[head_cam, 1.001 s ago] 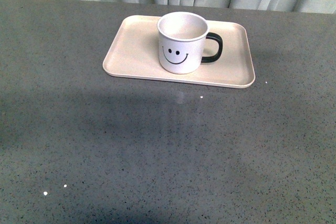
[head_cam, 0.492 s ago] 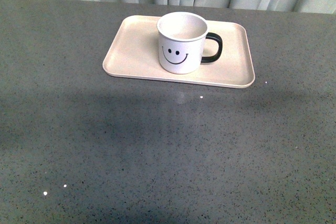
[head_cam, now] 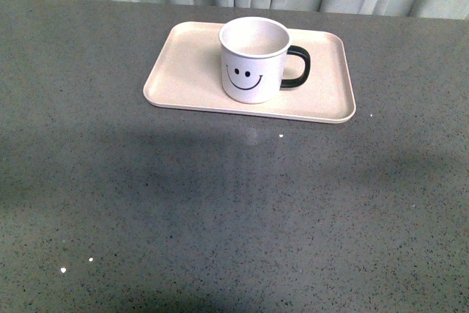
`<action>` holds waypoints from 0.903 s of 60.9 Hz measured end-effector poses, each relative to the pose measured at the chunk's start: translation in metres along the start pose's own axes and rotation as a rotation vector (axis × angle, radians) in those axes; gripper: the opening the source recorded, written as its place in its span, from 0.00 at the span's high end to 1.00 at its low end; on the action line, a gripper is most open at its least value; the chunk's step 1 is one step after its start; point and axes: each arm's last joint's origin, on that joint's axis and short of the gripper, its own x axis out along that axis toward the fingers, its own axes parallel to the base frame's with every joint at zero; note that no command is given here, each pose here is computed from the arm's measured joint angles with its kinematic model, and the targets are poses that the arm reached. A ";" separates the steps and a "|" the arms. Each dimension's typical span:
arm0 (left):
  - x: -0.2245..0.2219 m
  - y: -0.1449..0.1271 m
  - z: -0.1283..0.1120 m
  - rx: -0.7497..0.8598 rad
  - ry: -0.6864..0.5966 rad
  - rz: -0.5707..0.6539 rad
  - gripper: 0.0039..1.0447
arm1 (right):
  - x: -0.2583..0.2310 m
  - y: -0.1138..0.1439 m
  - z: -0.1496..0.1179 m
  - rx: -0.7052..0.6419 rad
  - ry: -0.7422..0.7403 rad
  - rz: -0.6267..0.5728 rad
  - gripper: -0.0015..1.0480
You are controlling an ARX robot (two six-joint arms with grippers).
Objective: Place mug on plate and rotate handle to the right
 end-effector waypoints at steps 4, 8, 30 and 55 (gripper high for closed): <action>0.000 0.000 0.000 0.000 0.000 0.000 0.09 | -0.003 0.000 0.002 0.000 -0.010 0.000 0.98; 0.000 0.000 0.000 0.000 0.000 0.000 0.09 | -0.006 0.000 0.004 0.000 -0.013 0.000 0.98; 0.000 0.000 0.000 0.000 0.000 0.000 0.09 | -0.021 0.000 0.008 0.000 -0.029 0.000 0.98; 0.000 0.000 0.000 0.000 0.000 0.000 0.09 | -0.033 0.000 0.009 0.000 -0.032 0.000 0.98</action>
